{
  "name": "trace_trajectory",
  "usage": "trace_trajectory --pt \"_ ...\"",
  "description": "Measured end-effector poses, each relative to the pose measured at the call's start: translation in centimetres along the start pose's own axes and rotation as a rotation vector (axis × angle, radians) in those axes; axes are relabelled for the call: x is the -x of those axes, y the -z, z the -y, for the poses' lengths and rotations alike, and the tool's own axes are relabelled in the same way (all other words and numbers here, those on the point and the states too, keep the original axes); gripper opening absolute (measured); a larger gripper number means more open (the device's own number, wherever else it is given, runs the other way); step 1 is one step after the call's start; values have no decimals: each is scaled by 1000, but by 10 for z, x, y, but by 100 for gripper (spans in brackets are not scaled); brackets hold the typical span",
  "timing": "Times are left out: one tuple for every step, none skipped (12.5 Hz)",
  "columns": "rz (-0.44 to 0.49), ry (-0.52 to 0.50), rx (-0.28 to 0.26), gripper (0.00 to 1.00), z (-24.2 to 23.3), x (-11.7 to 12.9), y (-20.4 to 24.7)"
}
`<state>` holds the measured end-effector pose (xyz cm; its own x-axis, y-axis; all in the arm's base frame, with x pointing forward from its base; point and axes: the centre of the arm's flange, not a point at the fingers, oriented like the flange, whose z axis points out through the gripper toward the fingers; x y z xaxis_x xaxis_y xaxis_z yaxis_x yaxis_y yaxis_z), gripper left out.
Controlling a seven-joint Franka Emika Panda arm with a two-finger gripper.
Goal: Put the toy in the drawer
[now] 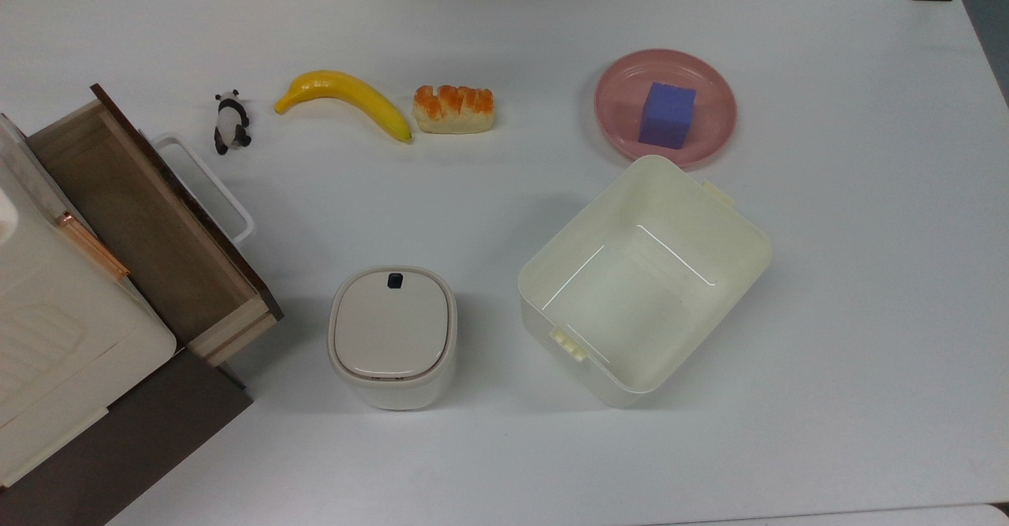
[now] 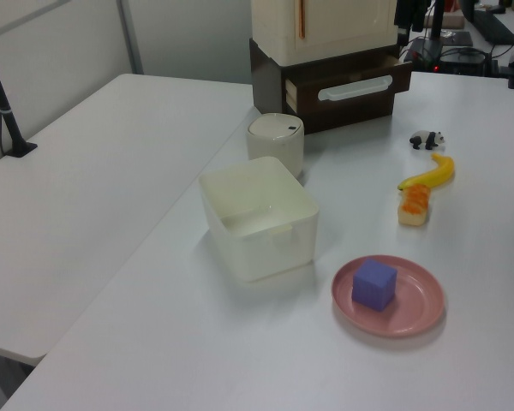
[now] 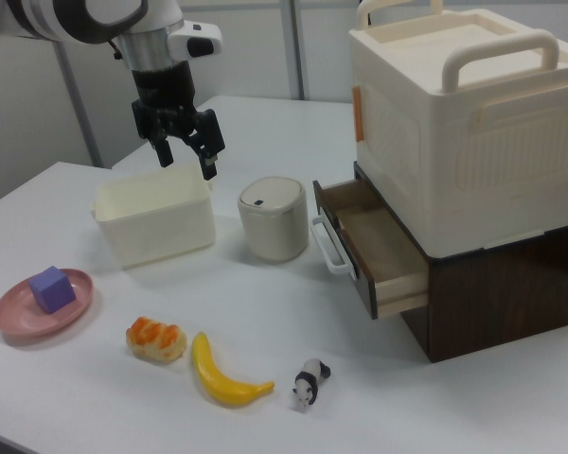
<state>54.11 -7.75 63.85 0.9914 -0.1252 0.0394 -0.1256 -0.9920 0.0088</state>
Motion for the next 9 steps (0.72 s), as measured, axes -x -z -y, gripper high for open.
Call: trace_trajectory --pt "-3 -2 0 100 -1 0 0" --pt "-2 -4 0 100 -2 0 0" --pt "-1 4 1 100 -5 -1 -1" --pt "0 6 1 100 -8 -1 -1" --pt "0 6 1 100 -9 -1 -1" --pt "0 6 1 100 -9 -1 -1" --pt "-1 6 1 100 -9 -1 0" --pt "-2 6 1 100 -9 -1 0" --pt "-2 6 1 100 -9 -1 0"
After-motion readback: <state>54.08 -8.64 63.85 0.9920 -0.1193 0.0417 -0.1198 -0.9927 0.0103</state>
